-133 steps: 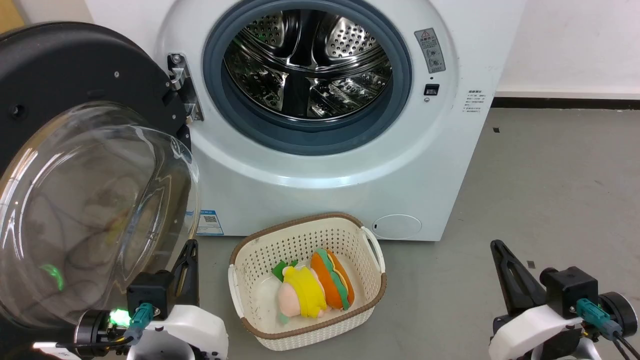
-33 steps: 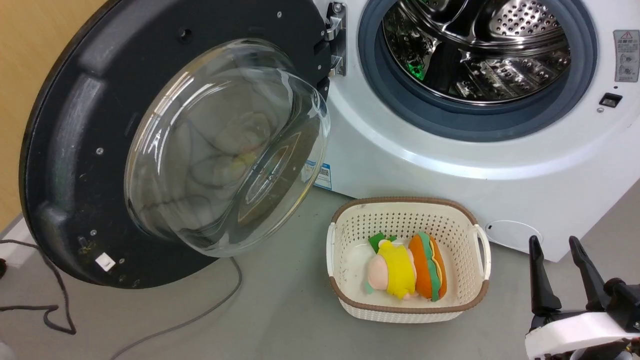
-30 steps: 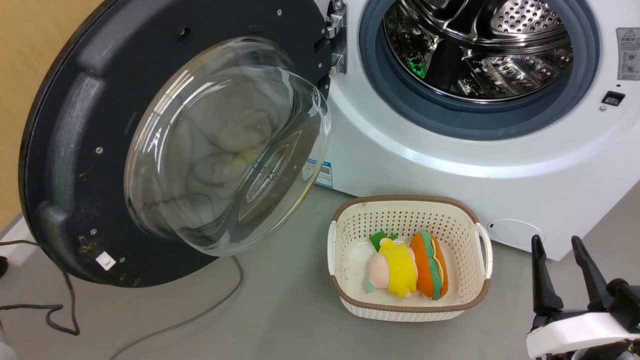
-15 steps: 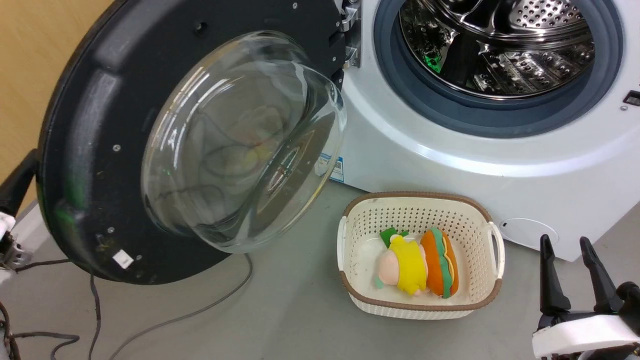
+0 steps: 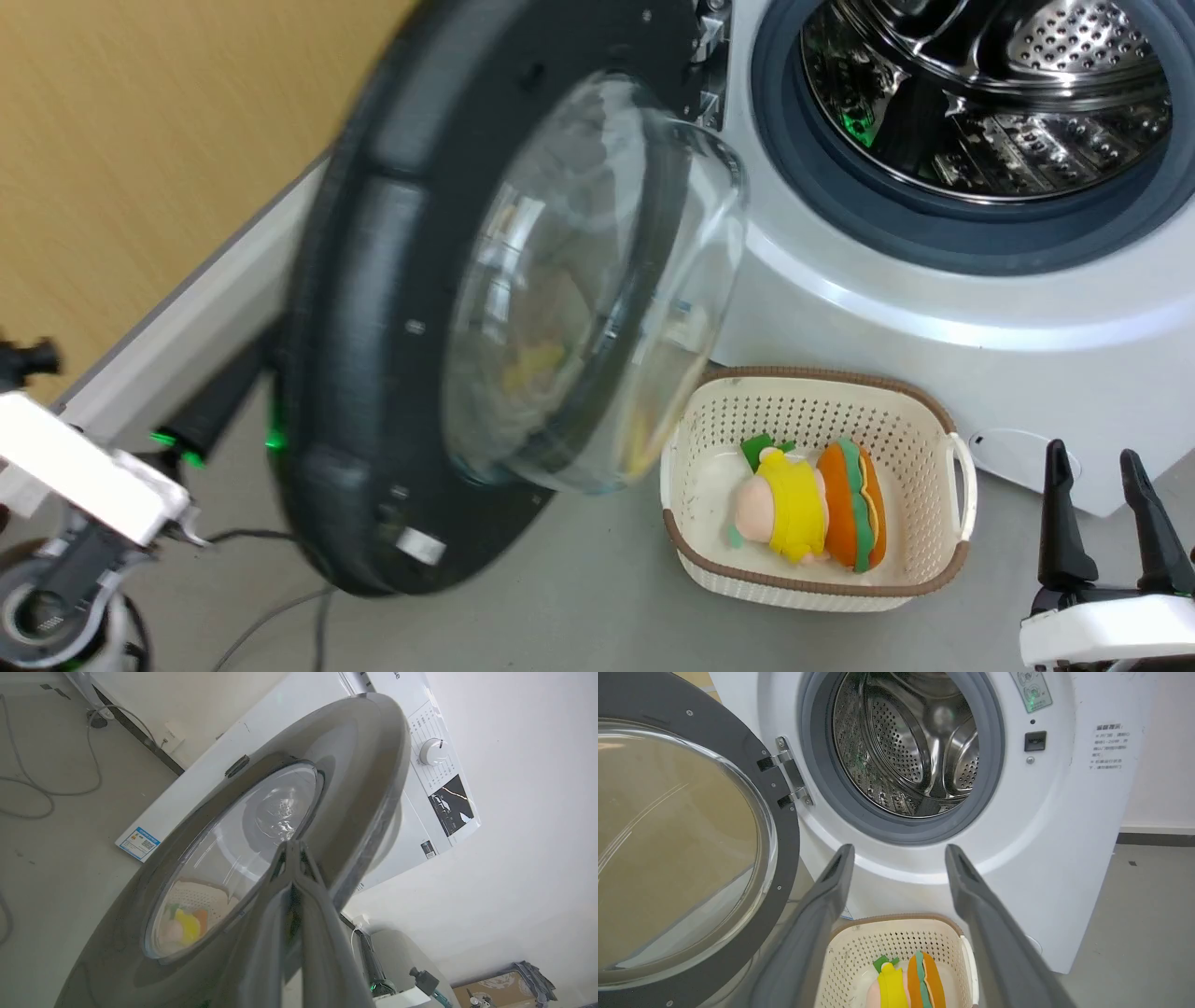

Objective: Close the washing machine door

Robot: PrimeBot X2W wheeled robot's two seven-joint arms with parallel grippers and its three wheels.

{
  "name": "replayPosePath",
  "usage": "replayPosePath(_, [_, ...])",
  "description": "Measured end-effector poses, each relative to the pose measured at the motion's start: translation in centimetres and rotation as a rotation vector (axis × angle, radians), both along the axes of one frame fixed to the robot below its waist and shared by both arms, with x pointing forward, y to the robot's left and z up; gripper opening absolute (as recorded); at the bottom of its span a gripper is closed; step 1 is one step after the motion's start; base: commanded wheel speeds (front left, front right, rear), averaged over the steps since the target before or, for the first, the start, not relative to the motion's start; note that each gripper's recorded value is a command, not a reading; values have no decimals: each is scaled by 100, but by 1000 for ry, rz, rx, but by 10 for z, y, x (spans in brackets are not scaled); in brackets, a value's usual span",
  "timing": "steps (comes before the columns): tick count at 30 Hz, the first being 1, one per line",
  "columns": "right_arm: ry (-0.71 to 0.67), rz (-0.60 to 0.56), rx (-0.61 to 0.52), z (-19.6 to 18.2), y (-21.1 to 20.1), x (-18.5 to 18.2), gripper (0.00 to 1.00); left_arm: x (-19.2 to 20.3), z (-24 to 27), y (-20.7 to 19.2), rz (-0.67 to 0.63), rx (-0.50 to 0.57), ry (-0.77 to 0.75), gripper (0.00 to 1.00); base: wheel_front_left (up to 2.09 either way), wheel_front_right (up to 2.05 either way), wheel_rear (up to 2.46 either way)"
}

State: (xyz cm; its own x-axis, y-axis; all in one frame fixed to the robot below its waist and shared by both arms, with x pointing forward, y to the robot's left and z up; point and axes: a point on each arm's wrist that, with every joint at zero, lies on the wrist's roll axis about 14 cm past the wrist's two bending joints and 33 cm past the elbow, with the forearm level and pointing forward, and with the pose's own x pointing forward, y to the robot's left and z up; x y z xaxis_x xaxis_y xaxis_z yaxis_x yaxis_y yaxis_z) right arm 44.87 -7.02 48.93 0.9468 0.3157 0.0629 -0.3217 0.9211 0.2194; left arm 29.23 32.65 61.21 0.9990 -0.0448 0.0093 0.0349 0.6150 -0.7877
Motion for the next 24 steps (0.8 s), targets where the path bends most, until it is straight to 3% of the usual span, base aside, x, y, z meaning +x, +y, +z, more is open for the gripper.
replayPosePath(12, [-35, -91, 10, 12, -33, -4, 100, 26, 7, -140, -412, 49, -60, 0, 0, 0, 0])
replayPosePath(24, [-41, -302, -11, 15, -113, -28, 100, 85, -20, -263, -596, 32, -127, 0, 0, 0, 0])
